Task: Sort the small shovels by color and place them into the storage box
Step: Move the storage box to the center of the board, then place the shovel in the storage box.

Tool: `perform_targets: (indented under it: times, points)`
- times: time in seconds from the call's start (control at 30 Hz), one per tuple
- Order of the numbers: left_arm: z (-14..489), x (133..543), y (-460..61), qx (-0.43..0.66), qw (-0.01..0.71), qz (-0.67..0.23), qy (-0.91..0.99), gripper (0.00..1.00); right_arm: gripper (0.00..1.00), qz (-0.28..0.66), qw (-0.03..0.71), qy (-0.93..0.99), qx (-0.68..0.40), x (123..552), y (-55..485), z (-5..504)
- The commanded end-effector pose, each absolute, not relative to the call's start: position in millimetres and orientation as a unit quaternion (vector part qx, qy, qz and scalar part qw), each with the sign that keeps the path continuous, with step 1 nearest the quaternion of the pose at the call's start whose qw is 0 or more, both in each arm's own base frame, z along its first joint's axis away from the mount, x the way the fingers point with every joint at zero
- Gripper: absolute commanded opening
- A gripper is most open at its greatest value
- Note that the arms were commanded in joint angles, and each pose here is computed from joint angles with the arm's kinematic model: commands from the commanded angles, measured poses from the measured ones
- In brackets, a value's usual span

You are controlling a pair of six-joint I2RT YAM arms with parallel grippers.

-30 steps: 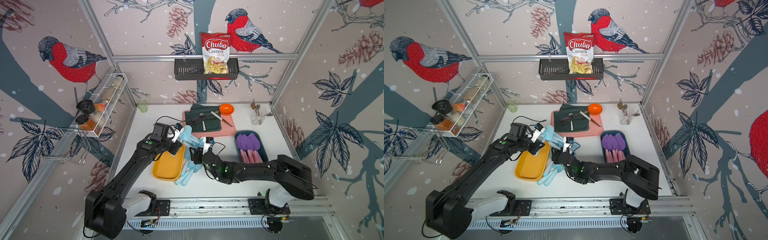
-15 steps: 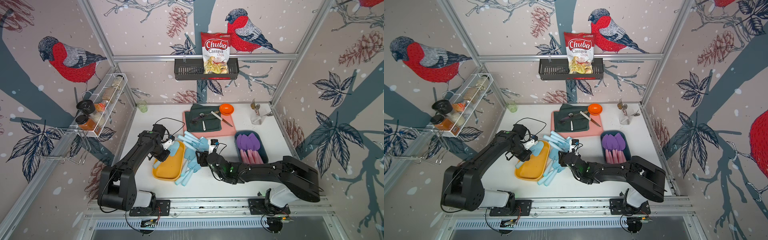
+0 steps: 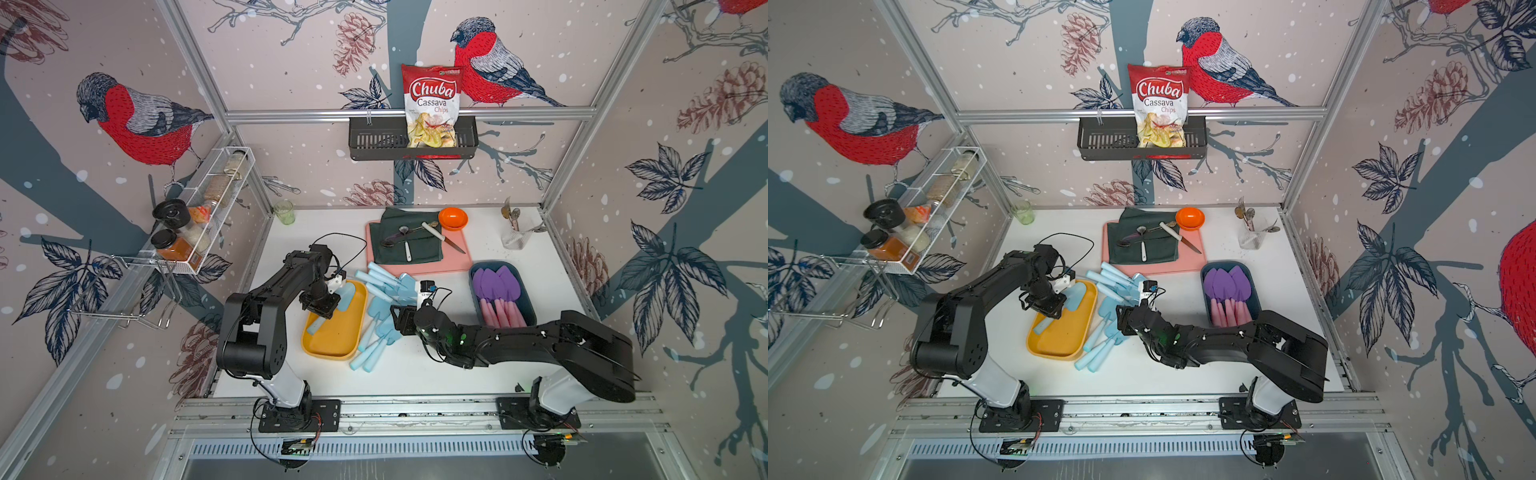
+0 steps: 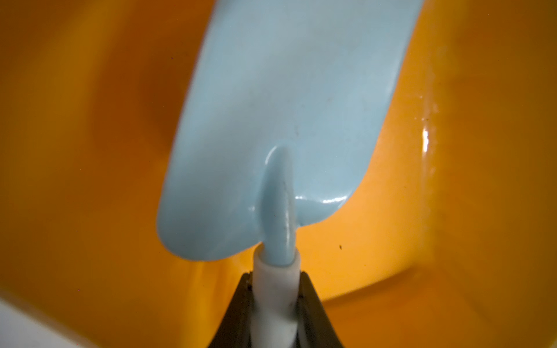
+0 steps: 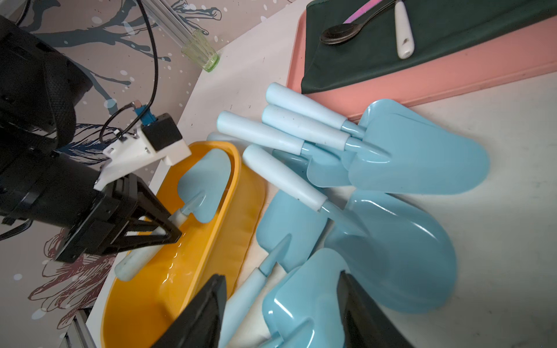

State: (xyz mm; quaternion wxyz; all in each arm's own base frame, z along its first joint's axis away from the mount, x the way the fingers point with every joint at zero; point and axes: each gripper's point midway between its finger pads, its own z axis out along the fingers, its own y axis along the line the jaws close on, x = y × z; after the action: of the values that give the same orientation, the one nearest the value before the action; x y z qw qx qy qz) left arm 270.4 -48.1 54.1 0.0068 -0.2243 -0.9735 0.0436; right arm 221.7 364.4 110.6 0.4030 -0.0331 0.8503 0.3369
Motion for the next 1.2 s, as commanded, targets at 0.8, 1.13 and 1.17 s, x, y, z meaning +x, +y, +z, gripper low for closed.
perform_targets:
  times: [0.8,1.13,1.17]
  points:
    - [45,294,-56,-0.046,-0.025,0.112,-0.992,0.09,0.64,0.359,0.392,0.846,-0.029,224,372,111]
    - [23,294,-38,-0.024,-0.01,0.072,-0.997,0.34,0.64,0.359,0.387,0.849,-0.031,223,372,107]
    - [23,295,-37,-0.024,-0.012,0.07,-0.997,0.35,0.64,0.358,0.387,0.849,-0.032,222,372,107]
